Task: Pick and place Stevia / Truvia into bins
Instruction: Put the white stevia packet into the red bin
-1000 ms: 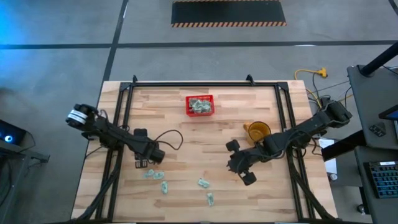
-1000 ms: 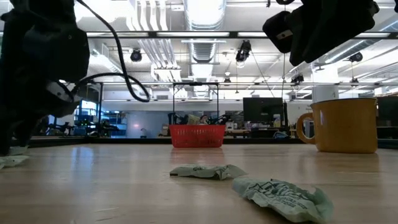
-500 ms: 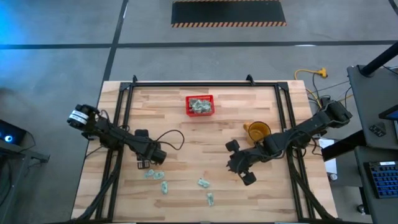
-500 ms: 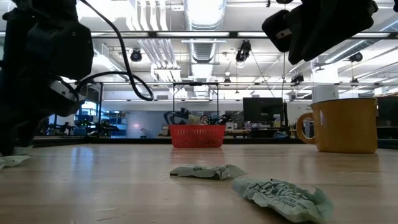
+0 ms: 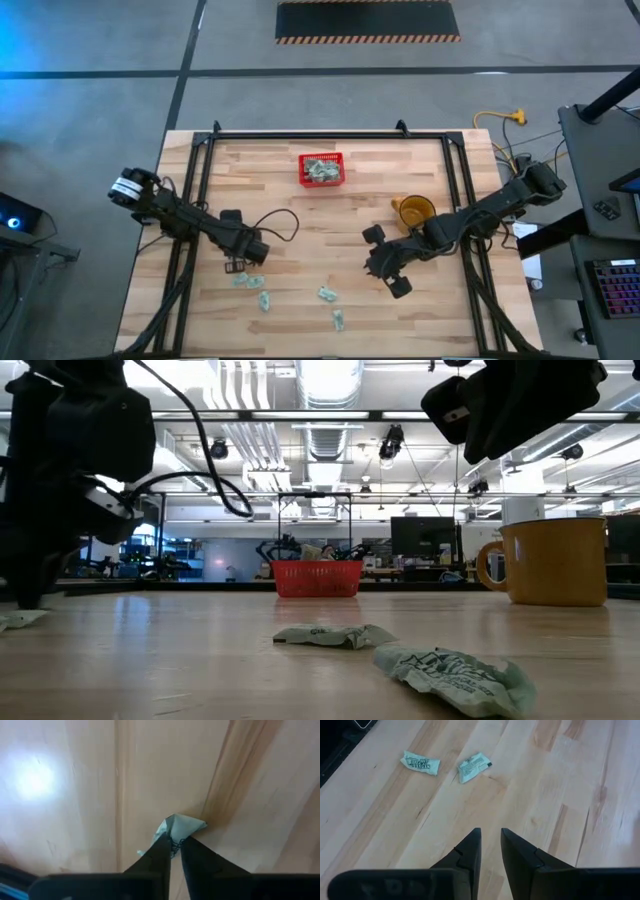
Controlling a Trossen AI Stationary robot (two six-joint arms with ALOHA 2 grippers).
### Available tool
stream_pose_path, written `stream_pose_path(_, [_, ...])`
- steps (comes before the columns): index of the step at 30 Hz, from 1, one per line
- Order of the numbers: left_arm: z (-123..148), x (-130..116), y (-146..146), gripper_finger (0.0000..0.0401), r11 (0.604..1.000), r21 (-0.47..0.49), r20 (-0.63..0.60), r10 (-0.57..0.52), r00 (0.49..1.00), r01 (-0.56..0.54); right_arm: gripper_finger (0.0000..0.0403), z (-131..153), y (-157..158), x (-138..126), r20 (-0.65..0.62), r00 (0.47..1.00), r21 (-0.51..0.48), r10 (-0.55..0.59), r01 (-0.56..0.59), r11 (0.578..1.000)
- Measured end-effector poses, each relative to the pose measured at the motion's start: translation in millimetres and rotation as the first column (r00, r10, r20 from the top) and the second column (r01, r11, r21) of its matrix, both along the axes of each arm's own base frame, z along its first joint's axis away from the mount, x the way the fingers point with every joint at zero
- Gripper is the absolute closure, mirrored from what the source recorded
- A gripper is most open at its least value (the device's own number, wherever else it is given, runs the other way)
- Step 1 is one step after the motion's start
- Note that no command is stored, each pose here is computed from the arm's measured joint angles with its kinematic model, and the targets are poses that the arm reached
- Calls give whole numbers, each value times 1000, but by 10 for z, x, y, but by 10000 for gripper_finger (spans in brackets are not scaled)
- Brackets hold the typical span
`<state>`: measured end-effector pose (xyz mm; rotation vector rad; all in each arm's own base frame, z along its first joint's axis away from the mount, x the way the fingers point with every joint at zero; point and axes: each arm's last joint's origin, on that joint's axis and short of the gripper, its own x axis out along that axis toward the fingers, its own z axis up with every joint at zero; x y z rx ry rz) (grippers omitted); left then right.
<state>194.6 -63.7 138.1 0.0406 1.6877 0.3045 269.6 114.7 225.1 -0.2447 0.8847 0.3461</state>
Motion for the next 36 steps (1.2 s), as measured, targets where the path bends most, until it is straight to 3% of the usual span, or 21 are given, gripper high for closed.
stream_pose_path(5, [59,128,-14,399,997,63,104,-50,993,43,339,1,1,1,6,1000,-11,16,-16,1000])
stream_pose_path(11, [175,373,-45,400,957,199,256,-257,932,210,340,2,2,3,9,1000,-10,17,-17,1000])
stream_pose_path(15, [303,581,-63,401,874,397,338,-424,840,281,339,3,2,4,10,1000,-10,17,-17,1000])
stream_pose_path(18, [404,752,-60,401,767,571,356,-553,753,293,340,0,1,3,8,1000,-6,12,-12,1000])
stream_pose_path(21, [552,955,-11,401,667,707,381,-638,669,234,339,-11,-1,-1,2,1000,2,-2,2,1000])
stream_pose_path(25, [765,1164,157,401,602,790,437,-683,585,114,340,-27,-3,-8,-4,1000,2,-5,5,1000])
stream_pose_path(28, [868,1247,366,401,564,825,442,-684,580,36,339,-28,-3,-8,-5,1000,6,-10,10,1000])
stream_pose_path(32, [908,1276,731,401,560,827,461,-631,624,-45,339,-28,-3,-7,-7,1000,11,-17,17,1000])
stream_pose_path(36, [900,1262,1095,401,612,784,531,-572,625,-105,340,-28,-3,-7,-7,1000,11,-17,17,1000])
